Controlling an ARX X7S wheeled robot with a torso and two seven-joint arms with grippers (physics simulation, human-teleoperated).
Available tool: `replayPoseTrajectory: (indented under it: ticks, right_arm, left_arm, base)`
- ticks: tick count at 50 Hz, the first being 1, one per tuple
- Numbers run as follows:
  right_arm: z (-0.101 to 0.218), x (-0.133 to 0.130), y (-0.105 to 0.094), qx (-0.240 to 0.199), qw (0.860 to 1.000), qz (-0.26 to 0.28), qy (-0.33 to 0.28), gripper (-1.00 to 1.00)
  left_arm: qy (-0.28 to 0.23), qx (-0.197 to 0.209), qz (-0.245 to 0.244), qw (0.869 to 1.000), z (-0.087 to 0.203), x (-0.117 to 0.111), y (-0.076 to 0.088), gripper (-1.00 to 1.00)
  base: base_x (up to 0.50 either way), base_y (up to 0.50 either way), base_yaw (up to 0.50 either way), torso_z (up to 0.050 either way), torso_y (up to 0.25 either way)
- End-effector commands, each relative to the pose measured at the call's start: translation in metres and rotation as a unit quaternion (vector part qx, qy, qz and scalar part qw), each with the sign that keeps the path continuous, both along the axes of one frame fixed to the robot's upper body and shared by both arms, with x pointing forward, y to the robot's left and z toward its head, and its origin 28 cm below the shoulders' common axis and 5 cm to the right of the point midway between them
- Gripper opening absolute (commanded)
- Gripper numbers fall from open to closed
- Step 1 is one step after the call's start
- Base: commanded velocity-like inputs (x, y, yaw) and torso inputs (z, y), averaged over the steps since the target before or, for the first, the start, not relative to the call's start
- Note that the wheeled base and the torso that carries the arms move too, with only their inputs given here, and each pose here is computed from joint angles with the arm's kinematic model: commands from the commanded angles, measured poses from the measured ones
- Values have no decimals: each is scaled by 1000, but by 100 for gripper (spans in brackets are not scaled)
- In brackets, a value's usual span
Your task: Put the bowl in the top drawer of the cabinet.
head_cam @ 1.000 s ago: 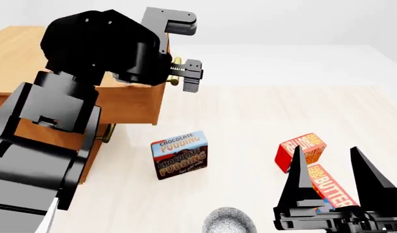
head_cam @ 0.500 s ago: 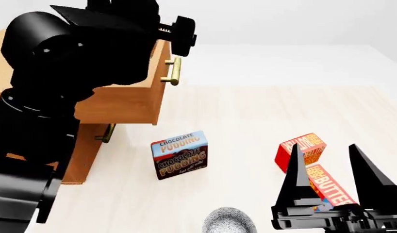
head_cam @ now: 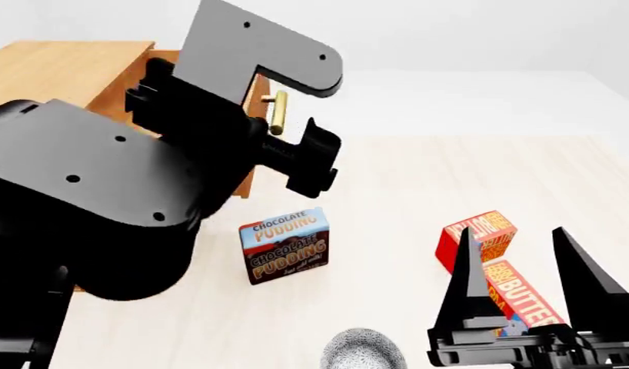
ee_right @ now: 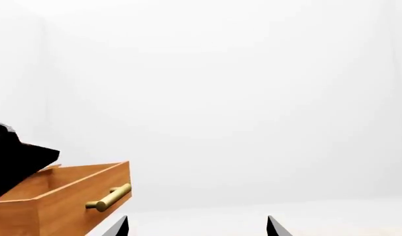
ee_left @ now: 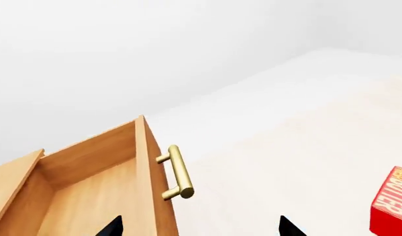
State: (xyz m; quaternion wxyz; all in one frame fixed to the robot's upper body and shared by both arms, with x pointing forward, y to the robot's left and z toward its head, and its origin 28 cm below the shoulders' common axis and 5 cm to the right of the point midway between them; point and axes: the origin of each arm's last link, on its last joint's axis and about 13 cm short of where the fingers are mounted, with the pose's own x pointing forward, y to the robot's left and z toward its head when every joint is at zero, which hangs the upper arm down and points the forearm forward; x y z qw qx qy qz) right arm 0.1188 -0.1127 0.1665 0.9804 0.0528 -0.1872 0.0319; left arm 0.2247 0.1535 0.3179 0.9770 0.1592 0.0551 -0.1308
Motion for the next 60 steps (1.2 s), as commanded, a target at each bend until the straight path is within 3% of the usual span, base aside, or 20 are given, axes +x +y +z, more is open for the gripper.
replayPoseTrajectory:
  ticks: [1, 26, 39, 42, 52, 60]
  right_arm:
    - [2, -2, 0, -1, 1000, 0, -2, 100]
    - [6, -5, -2, 2, 1000, -5, -7, 100]
    - [7, -5, -3, 2, 1000, -6, -9, 100]
    - [6, -4, -3, 5, 1000, -6, -8, 100]
    - [3, -3, -3, 6, 1000, -5, -5, 100]
    - [1, -2, -3, 6, 1000, -6, -2, 100]
  left_arm:
    - [34, 36, -45, 998, -26, -35, 7, 100]
    - [140, 60, -93, 984, -86, -58, 0, 100]
    - [187, 68, -98, 975, -115, -54, -4, 100]
    - [233, 53, -105, 965, -121, -51, -4, 100]
    - [314, 11, -121, 942, -125, -37, -5, 100]
    - [350, 16, -128, 928, -133, -26, -8, 100]
  base:
    - [0, 0, 0, 0, 0]
    - [0, 0, 0, 0, 0]
    - [0, 0, 0, 0, 0]
    - [0, 0, 0, 0, 0]
    - [0, 0, 0, 0, 0]
    - [0, 0, 0, 0, 0]
